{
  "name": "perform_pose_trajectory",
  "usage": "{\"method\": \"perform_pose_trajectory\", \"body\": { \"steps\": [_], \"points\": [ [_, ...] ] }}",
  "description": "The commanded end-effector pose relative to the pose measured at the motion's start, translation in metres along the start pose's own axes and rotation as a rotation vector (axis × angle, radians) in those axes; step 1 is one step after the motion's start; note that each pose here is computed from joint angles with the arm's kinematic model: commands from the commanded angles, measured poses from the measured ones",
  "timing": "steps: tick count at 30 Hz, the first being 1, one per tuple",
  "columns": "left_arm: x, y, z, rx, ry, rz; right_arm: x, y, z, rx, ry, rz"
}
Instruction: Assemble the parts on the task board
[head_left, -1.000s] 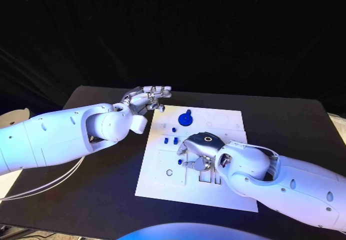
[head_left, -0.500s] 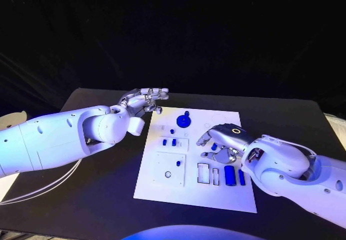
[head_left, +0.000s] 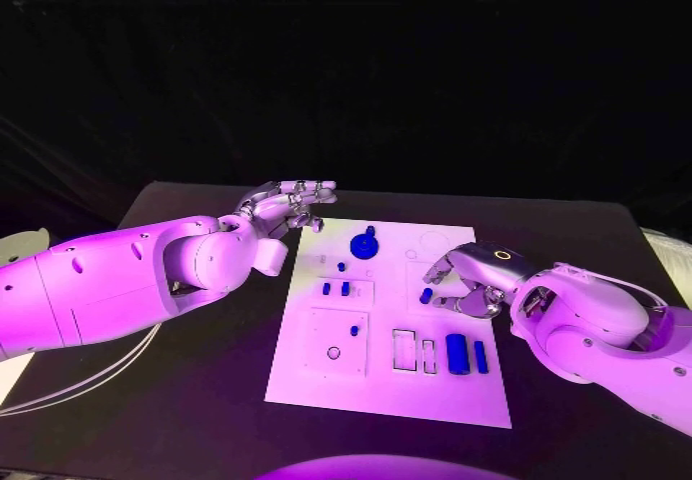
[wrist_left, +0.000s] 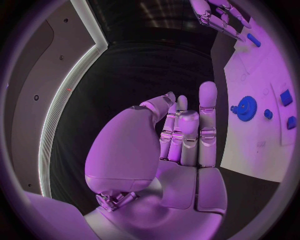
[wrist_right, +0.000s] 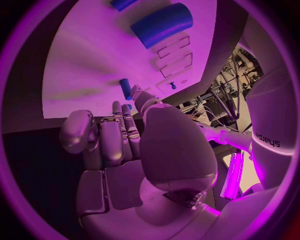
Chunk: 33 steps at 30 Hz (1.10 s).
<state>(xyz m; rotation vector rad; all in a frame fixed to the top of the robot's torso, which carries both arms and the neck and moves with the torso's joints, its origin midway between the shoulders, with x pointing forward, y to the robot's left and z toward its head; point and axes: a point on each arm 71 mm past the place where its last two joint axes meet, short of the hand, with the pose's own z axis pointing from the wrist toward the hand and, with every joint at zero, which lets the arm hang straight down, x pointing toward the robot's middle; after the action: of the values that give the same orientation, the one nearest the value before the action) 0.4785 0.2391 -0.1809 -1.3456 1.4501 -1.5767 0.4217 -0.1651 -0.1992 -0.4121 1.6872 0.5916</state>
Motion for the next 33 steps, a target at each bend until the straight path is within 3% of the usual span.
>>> {"method": "perform_pose_trajectory", "body": {
  "steps": [1,7,19,33],
  "points": [
    [0.0038,-0.0004,0.0007,0.006,0.030,0.001,0.000,-0.001,0.003,0.011,-0.011,-0.040],
    [0.0040,-0.0002,0.0010,0.005,0.032,0.001,0.002,-0.002,0.008,0.014,-0.015,-0.049],
    [0.0031,-0.0002,0.0006,0.001,0.031,0.001,0.009,0.004,0.013,-0.015,0.040,-0.040],
    [0.0029,-0.0001,0.0007,0.000,0.032,0.001,0.013,0.007,0.015,-0.034,0.063,-0.034]
  ]
}}
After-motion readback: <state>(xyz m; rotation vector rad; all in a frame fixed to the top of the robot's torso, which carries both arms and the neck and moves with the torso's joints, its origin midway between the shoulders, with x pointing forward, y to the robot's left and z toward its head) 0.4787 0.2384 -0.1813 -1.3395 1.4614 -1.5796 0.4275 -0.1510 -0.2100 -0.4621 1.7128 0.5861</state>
